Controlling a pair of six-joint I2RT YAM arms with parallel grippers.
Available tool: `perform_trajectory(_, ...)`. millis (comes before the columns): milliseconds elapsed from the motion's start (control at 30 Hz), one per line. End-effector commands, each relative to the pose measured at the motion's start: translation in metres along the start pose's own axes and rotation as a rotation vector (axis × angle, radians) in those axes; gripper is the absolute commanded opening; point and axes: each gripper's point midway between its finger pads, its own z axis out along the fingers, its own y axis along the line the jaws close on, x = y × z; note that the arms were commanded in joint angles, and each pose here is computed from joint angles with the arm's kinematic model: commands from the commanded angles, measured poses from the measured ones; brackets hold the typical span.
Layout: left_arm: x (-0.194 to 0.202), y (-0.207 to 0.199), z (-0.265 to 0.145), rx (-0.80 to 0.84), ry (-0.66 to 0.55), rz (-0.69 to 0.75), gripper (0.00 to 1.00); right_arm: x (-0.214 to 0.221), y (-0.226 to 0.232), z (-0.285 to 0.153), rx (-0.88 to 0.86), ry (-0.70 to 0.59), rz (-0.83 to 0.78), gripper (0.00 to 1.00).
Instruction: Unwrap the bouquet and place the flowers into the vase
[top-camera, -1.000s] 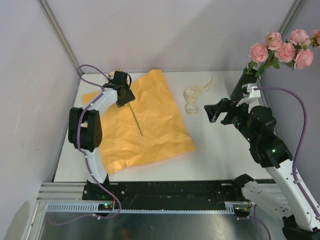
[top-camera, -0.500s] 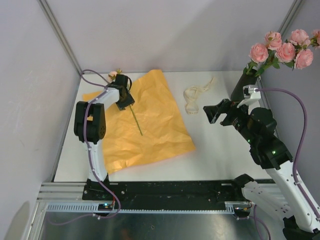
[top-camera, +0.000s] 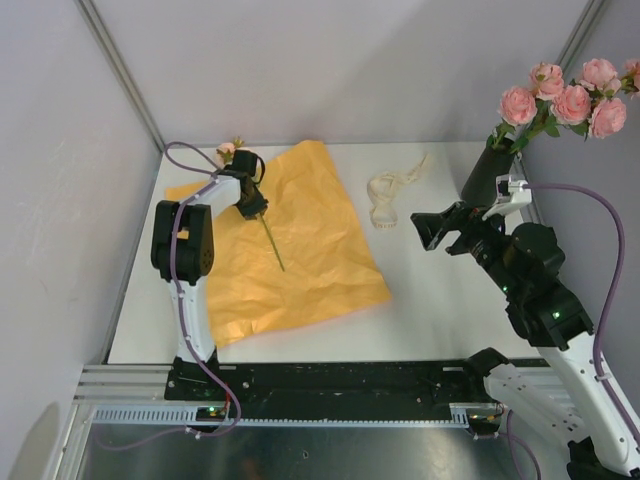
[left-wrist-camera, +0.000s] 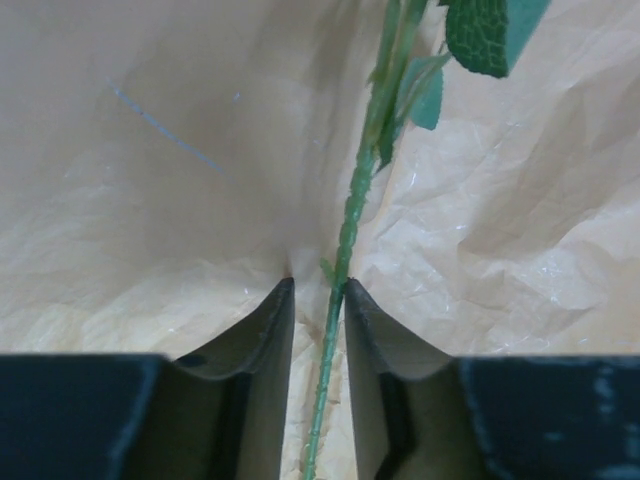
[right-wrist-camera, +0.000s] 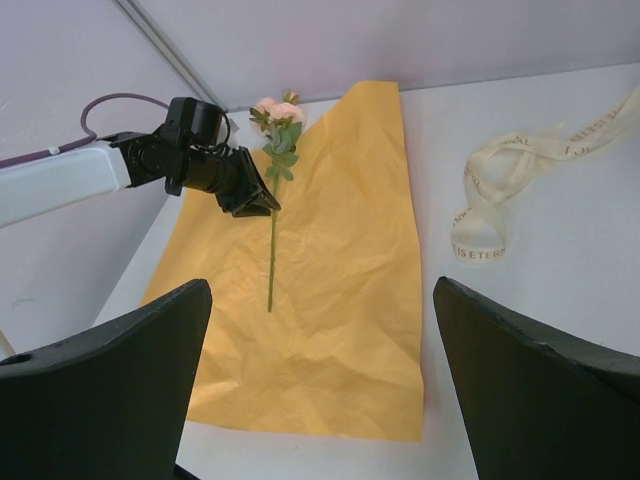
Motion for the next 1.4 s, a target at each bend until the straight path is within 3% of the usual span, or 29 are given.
perform_trajectory(0, -0.009, -0.002, 0.0, 0.009, -0.015, -0.011, 0.27, -0.01, 0.007, -0.003, -0.024, -0.04, 0.015, 0.99)
perform_trajectory(333, -0.03, -0.006, -0.031, 0.041, -0.085, 0.002, 0.02, -0.013, 0.009, -0.005, -0.03, -0.053, 0.039, 0.99)
perform_trajectory(667, -0.059, -0.01, -0.11, 0.126, -0.225, 0.024, 0.0, 0.001, 0.014, 0.01, -0.048, 0.01, 0.093, 0.99)
perform_trajectory(867, -0.054, -0.011, -0.159, 0.227, -0.26, 0.069, 0.0, 0.017, 0.026, 0.032, -0.103, 0.071, 0.171, 0.96)
perform_trajectory(1033, -0.026, -0.012, -0.188, 0.362, -0.227, 0.152, 0.0, 0.035, 0.044, 0.053, -0.17, 0.128, 0.266, 0.93)
perform_trajectory(1233, 0.036, -0.021, -0.222, 0.622, -0.117, 0.275, 0.0, 0.067, 0.07, 0.084, -0.229, 0.221, 0.361, 0.89)
perform_trajectory(1367, 0.083, -0.024, -0.241, 0.756, -0.044, 0.39, 0.0, 0.095, 0.094, 0.105, -0.317, 0.305, 0.455, 0.79)
